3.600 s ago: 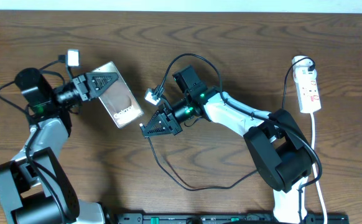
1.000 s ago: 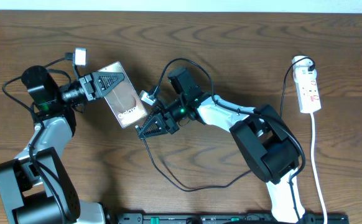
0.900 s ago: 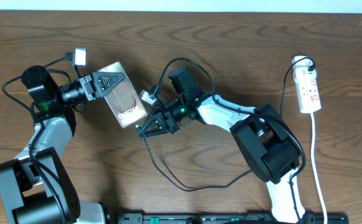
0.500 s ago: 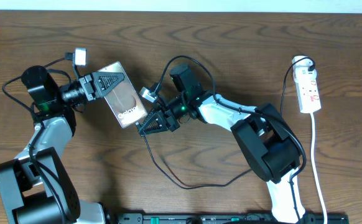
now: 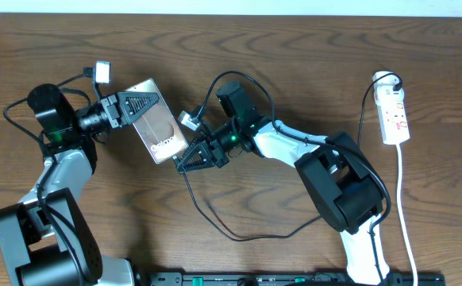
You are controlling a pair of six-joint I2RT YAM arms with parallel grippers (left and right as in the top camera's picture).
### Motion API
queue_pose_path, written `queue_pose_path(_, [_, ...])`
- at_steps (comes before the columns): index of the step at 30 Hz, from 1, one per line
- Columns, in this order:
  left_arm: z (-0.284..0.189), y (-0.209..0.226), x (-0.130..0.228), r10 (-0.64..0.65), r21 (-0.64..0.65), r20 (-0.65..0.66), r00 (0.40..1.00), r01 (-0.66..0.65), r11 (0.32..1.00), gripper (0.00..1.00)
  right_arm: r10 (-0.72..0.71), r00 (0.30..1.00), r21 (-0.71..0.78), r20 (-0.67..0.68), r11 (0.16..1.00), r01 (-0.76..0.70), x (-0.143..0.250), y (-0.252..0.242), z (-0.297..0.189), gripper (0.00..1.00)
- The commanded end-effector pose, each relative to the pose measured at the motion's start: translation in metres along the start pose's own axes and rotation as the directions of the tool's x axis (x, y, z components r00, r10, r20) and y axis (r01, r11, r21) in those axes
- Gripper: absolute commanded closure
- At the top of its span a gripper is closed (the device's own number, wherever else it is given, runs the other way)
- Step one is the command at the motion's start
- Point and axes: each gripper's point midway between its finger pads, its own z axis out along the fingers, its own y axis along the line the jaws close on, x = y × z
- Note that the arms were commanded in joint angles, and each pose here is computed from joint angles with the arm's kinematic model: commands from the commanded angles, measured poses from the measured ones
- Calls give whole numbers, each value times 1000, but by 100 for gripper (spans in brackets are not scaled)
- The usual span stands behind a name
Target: Plug charger to phone and switch on socket
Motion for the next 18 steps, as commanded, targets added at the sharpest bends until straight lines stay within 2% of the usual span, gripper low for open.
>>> queue_pose_path(1, [0,-12,-1,34,22,-21,999,-34,999,92,11,1000,3,1,1000,-11,-1,1,0,99])
queue_pose_path(18, [0,-12,-1,78,23,-20,997,-77,997,92,37,999,20,5,999,-37,-2,-2,0,99])
